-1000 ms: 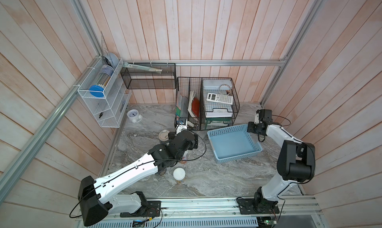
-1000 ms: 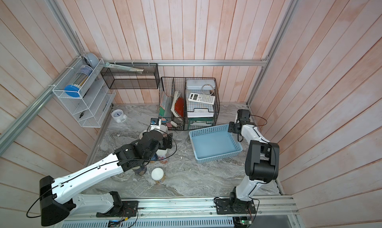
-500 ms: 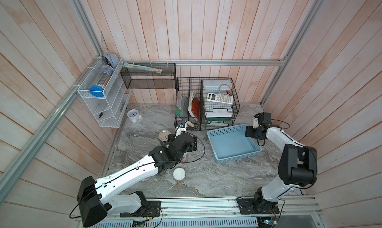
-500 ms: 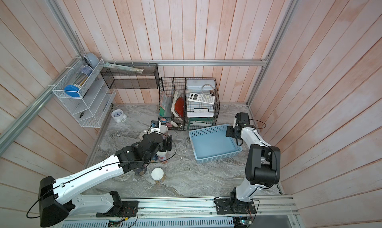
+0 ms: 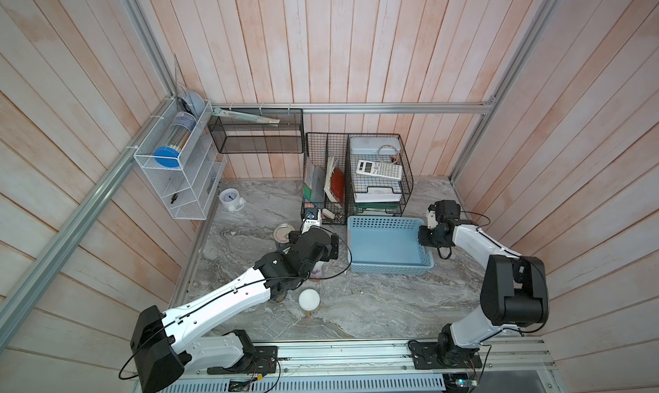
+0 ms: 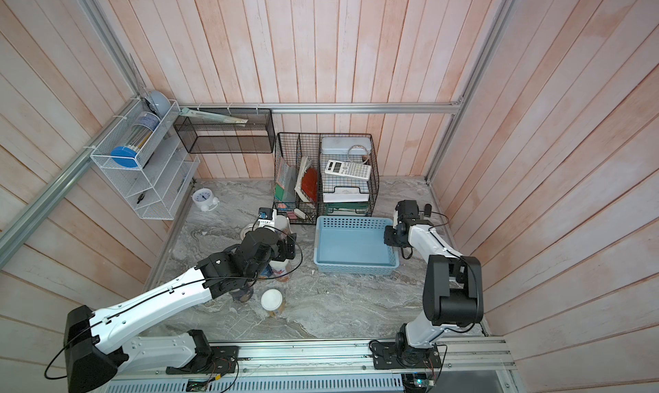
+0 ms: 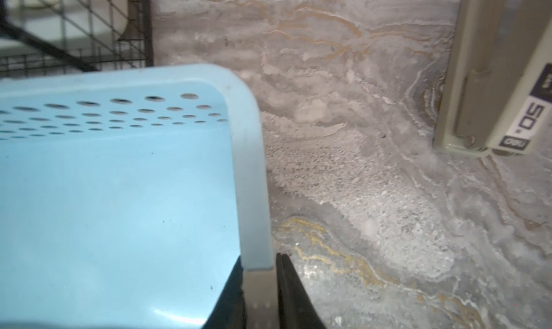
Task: Put the canned food in the basket
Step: Adjust the basket at the center of the board, then pick up the canned food from the center of the board.
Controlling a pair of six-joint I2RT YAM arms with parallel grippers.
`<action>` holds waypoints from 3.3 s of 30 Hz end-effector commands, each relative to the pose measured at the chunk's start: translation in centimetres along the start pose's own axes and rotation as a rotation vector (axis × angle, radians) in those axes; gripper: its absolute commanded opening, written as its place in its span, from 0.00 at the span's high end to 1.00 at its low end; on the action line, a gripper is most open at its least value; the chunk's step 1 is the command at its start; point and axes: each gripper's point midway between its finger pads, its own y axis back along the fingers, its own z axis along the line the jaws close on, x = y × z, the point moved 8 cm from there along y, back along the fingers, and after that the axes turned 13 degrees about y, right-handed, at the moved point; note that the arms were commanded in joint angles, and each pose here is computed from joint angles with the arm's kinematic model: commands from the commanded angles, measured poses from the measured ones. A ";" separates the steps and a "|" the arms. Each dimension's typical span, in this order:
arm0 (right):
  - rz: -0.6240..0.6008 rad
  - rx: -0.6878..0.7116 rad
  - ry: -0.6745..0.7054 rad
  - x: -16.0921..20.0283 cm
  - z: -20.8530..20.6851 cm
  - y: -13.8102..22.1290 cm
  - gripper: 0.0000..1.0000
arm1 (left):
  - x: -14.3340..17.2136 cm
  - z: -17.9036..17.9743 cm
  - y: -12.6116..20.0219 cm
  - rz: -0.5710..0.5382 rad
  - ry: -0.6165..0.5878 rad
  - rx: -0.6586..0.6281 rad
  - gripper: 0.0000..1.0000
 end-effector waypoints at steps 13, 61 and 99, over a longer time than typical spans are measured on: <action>0.117 0.062 0.297 0.6 4.4 1.7 1.00 | 1.0 0.6 0.2 0.030 -0.012 0.031 0.00; -0.443 -0.209 1.647 -6.3 22.9 -2.9 1.00 | 1.8 6.1 0.7 0.015 0.112 -0.064 0.00; -0.664 -0.294 0.292 -4.3 16.4 13.4 0.06 | -3.3 4.4 -12.1 0.393 -0.093 -0.127 0.00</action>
